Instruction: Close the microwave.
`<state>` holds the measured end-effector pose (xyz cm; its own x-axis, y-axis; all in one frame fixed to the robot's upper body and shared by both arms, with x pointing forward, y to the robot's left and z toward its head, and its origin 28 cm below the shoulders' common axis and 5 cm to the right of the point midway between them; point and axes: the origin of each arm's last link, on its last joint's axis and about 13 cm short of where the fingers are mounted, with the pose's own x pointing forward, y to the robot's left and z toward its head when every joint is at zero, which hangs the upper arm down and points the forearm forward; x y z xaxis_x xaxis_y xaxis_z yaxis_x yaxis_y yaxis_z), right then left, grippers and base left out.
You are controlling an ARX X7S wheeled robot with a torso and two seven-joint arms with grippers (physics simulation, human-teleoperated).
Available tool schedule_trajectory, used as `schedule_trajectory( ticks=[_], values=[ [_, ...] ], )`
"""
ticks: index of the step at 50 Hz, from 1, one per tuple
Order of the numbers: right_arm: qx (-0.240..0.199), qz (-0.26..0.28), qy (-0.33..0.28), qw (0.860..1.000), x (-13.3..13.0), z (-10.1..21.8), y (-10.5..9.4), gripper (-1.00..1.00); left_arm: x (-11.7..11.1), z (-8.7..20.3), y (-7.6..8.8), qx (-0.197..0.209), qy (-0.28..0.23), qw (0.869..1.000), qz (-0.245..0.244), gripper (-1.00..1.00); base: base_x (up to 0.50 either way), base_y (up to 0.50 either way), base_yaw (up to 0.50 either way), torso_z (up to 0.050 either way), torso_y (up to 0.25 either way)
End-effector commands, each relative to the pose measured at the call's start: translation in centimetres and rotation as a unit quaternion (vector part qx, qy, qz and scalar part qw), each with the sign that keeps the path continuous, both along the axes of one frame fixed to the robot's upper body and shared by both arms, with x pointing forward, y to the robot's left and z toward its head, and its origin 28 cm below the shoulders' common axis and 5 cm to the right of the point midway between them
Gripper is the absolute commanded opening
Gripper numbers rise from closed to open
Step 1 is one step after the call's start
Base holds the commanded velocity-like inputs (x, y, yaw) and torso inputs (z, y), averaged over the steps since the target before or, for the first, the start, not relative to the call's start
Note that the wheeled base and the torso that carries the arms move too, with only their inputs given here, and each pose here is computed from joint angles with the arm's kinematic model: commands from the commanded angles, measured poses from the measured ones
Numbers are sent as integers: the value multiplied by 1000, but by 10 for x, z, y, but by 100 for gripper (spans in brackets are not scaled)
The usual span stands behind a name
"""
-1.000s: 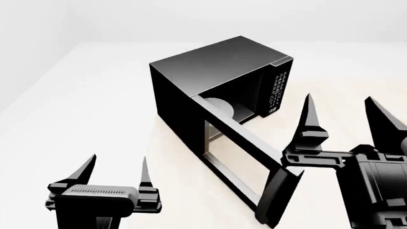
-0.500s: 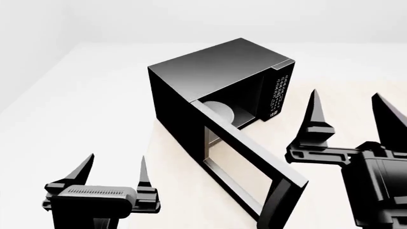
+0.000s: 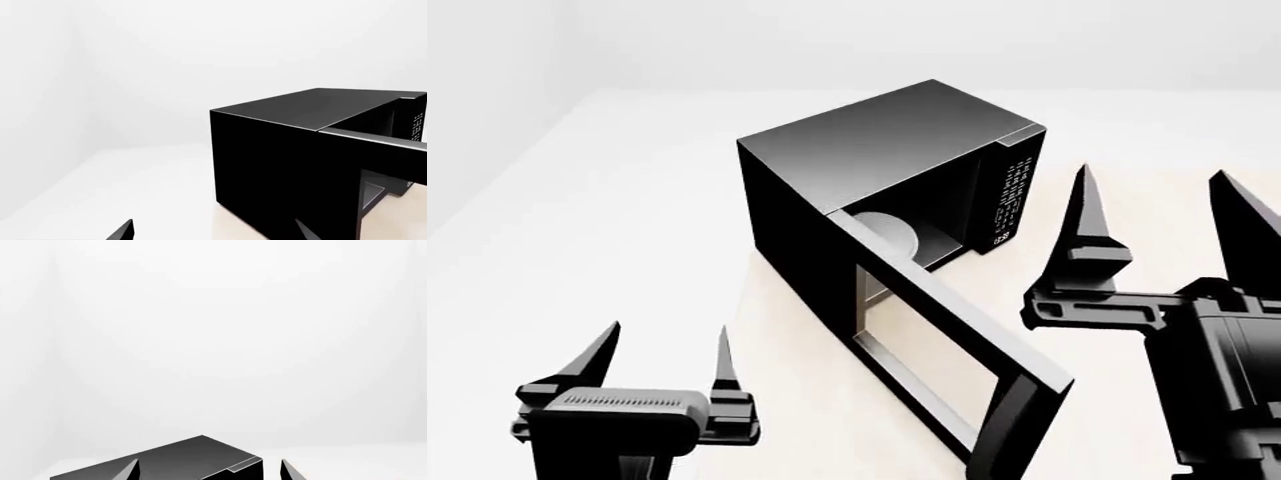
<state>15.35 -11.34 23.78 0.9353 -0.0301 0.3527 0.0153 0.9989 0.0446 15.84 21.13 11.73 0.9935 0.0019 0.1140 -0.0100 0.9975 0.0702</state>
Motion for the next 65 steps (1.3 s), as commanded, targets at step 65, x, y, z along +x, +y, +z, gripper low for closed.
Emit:
schedule_trajectory(
  ticks=[65],
  values=[
    [-50, 170, 12, 984, -2, 5, 74, 100, -9, 6, 29, 2, -9, 998, 63, 100, 0, 0, 0, 0, 0]
  ],
)
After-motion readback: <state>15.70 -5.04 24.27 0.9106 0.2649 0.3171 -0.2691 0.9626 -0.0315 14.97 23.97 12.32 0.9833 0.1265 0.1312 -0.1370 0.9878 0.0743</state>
